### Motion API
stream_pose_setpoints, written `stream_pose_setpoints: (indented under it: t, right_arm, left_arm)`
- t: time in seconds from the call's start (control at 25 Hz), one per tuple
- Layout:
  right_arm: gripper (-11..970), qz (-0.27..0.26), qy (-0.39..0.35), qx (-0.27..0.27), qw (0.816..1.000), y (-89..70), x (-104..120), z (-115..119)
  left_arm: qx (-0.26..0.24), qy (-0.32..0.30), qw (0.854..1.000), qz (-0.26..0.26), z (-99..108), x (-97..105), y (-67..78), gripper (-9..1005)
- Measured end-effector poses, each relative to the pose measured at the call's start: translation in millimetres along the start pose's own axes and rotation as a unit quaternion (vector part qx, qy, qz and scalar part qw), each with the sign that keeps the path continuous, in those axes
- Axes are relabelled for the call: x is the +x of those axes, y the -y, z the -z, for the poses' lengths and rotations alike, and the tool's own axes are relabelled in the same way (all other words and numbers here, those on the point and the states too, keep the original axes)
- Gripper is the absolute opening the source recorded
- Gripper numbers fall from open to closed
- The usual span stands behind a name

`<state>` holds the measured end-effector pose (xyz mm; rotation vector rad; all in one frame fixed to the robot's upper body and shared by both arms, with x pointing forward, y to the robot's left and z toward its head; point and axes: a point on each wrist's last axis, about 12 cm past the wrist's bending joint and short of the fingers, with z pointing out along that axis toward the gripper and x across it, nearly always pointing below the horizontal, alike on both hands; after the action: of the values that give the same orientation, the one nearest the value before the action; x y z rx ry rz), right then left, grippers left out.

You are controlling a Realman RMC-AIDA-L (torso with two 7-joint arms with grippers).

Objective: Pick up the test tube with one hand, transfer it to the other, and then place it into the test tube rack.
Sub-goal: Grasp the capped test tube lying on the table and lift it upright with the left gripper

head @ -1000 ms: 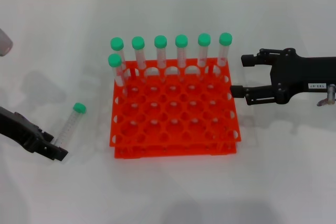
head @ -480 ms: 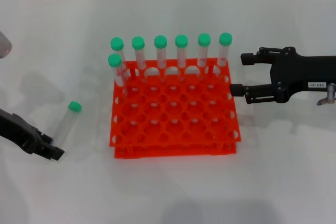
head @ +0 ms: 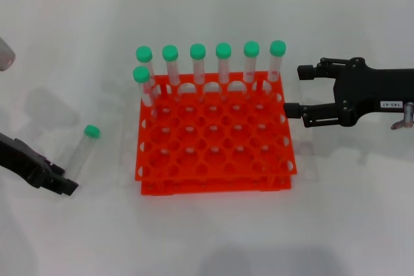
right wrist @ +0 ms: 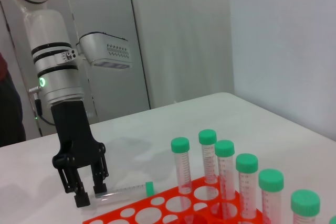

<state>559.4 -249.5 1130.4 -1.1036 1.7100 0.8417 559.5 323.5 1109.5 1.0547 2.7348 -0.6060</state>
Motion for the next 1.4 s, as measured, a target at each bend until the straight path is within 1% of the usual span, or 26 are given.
stream_pose_setpoints:
  t: [0.44,0.68,0.88,1.12,1.4]
  right_arm:
    - [835,0.001,0.000,0.004,1.000,1.2,-0.7,-0.4]
    - [836,0.001,0.000,0.005,1.000,1.6,-0.9,-0.5]
    - [836,0.002,0.000,0.005,1.000,1.7,-1.5,-0.6]
    - [835,0.003,0.001,0.006,1.000,1.9,-2.0,-0.5]
    - [835,0.004,0.001,0.006,1.000,2.0,-2.1,-0.5]
  left_arm:
    - [-0.009,0.001,1.000,0.002,0.2,-0.9,-2.0,513]
    - [-0.017,0.004,1.000,0.004,1.0,-1.6,-4.1,424]
    - [-0.020,0.005,1.000,0.004,1.6,-3.0,-4.5,330]
    - [-0.021,0.006,1.000,0.003,2.3,-4.2,-4.8,304]
    - [-0.023,0.007,1.000,0.006,3.0,-5.1,-5.3,215]
